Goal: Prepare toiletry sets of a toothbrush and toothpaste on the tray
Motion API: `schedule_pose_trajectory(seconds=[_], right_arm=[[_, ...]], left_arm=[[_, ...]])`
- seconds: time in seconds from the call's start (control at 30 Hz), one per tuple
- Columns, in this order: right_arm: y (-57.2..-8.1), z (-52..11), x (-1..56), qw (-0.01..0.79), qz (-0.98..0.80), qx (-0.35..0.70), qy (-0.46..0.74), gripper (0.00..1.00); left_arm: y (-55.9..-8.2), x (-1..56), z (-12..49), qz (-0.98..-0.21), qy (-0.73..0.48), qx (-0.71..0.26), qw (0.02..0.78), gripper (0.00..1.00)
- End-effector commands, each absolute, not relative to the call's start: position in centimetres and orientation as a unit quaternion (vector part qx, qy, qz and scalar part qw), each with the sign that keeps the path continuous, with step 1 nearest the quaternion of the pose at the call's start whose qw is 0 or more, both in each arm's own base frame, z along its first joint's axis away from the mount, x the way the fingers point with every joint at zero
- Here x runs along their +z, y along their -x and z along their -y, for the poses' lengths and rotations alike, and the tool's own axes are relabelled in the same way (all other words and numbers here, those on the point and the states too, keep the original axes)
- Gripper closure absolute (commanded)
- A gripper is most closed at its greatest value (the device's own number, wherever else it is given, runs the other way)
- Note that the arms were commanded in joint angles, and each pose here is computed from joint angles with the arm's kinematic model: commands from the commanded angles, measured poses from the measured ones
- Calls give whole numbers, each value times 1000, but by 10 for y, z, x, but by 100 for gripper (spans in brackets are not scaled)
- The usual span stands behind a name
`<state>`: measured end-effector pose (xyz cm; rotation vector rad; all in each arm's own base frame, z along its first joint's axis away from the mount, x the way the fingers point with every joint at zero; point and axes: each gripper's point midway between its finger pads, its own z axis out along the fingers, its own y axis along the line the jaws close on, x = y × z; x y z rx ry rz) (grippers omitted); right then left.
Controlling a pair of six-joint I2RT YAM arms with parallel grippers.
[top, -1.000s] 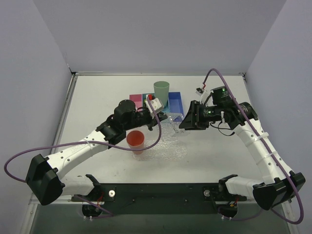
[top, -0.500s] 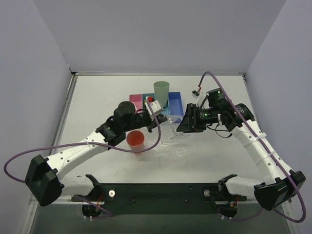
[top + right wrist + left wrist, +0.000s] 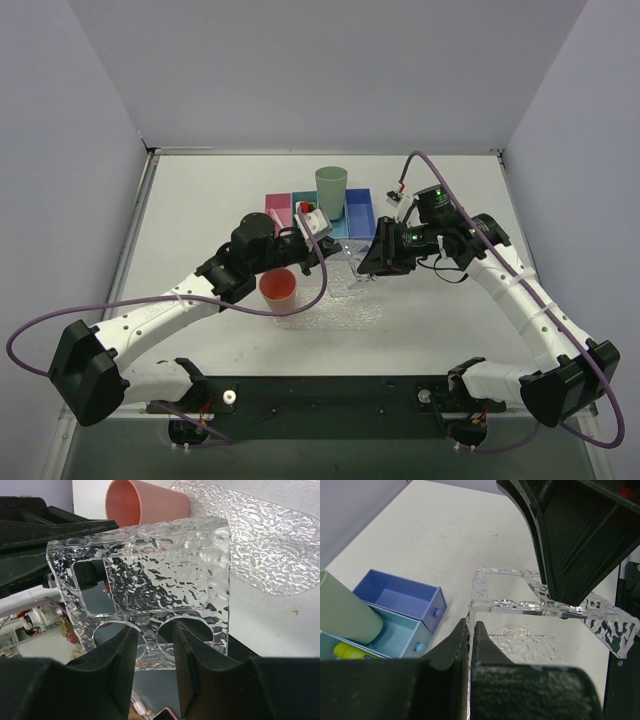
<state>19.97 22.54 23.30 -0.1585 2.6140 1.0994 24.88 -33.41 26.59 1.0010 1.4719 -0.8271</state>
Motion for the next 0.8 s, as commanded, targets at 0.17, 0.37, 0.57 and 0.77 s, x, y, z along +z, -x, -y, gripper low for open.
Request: schedule_pose_trajectory(seconds=[0.17, 0.37, 0.57, 0.77], right_arm=[[-193, -229, 227, 133, -912, 385, 53, 96], [-203, -216, 228, 178, -917, 354, 40, 100], [-214, -197, 230, 235, -919, 317, 19, 100], [-220, -180, 225, 264, -922, 284, -3, 100]], left_arm=[[-252, 321, 336, -571, -389, -373, 619, 100], [-258, 319, 335, -587, -375, -369, 615, 91], [-264, 314, 334, -604, -365, -359, 611, 47], [-263, 316, 333, -604, -369, -357, 610, 29]])
